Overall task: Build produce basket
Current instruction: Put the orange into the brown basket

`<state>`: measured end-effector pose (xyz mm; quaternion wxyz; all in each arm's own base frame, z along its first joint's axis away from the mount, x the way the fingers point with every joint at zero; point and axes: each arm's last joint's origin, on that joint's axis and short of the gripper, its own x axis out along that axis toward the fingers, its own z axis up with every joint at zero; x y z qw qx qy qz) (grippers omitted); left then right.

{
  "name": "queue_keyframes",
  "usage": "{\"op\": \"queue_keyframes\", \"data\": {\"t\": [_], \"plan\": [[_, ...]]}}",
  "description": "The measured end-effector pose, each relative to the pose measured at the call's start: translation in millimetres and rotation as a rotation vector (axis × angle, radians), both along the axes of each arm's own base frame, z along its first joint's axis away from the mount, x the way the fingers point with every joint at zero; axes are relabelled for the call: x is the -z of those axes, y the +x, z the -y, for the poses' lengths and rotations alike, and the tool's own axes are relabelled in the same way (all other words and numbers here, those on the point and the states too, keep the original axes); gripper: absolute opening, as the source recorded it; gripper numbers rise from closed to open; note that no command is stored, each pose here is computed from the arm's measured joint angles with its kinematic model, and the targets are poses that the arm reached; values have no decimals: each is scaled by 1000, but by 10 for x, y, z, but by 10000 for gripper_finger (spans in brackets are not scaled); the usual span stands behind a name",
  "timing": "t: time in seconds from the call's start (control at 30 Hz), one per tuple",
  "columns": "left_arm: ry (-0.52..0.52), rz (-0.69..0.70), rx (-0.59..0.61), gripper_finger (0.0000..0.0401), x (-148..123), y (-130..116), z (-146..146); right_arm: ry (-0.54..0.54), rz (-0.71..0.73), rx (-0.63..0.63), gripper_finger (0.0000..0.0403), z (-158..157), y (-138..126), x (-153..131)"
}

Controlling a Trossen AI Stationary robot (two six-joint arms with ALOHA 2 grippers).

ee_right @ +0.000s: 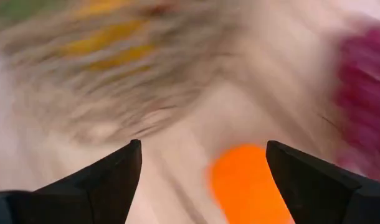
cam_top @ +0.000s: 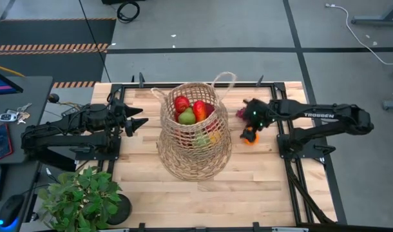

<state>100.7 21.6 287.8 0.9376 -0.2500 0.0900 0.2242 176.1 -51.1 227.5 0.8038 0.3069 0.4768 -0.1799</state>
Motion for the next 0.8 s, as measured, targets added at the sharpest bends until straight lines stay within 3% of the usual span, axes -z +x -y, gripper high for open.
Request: {"op": "queue_keyframes", "data": {"t": [0.07,0.13,0.4,0.6,0.8], "plan": [[0,0,0,357,0,0,0,-58,11,-177,346,-115,36,-8],[0,0,0,357,0,0,0,-153,-25,-274,346,-193,39,6],[0,0,0,357,0,0,0,-378,-133,-376,346,-192,5,18],[0,0,0,357,0,0,0,-366,-140,-432,346,-192,3,31],[0,0,0,357,0,0,0,-352,-244,-388,367,-113,92,181]]}}
